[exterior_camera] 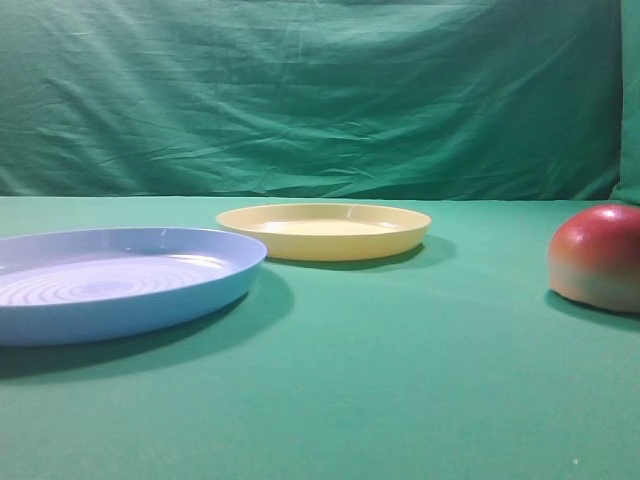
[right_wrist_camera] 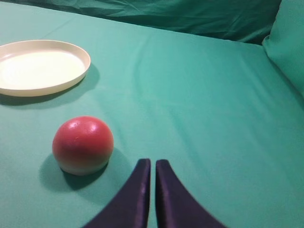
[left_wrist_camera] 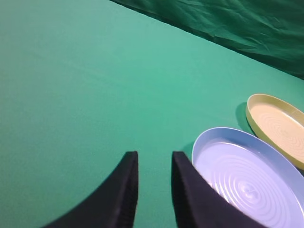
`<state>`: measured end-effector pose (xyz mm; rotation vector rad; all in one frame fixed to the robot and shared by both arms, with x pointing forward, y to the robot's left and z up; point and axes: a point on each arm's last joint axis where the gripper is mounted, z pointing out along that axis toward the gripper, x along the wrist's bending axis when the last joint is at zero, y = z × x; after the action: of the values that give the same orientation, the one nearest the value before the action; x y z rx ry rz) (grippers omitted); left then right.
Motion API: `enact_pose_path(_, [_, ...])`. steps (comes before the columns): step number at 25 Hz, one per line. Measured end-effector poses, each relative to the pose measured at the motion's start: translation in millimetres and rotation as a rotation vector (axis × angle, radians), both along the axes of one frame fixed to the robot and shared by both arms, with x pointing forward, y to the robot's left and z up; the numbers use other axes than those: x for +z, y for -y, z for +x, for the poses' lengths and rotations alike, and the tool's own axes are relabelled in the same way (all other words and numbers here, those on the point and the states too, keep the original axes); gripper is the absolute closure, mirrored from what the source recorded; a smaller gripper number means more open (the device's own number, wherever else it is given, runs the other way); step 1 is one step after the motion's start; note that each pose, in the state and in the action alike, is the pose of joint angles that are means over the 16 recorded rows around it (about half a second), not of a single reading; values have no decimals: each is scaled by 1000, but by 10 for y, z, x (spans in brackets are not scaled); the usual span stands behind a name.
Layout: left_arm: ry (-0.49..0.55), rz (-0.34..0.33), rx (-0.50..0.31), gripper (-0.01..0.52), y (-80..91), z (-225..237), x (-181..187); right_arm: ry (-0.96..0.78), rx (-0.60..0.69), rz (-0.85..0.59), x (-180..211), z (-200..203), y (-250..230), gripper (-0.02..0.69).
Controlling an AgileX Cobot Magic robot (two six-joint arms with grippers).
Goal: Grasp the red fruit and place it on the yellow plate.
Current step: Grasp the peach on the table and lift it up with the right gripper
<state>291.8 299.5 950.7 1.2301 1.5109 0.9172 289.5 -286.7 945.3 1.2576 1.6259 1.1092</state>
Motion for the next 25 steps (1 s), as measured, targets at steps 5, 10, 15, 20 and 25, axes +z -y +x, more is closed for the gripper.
enact_pose_path(5, [0, 0, 0, 357, 0, 0, 0, 0, 0, 0, 0, 0, 0, 665])
enact_pose_path(10, [0, 0, 0, 357, 0, 0, 0, 0, 0, 0, 0, 0, 0, 665])
enact_pose_path(15, [0, 0, 0, 357, 0, 0, 0, 7, -1, 9, 7, 2, -2, 665])
enact_pose_path(20, [0, 0, 0, 357, 0, 0, 0, 54, -10, 75, 57, 15, -11, 665])
enact_pose_path(25, [0, 0, 0, 357, 0, 0, 0, 112, -18, 163, 171, 20, -19, 665])
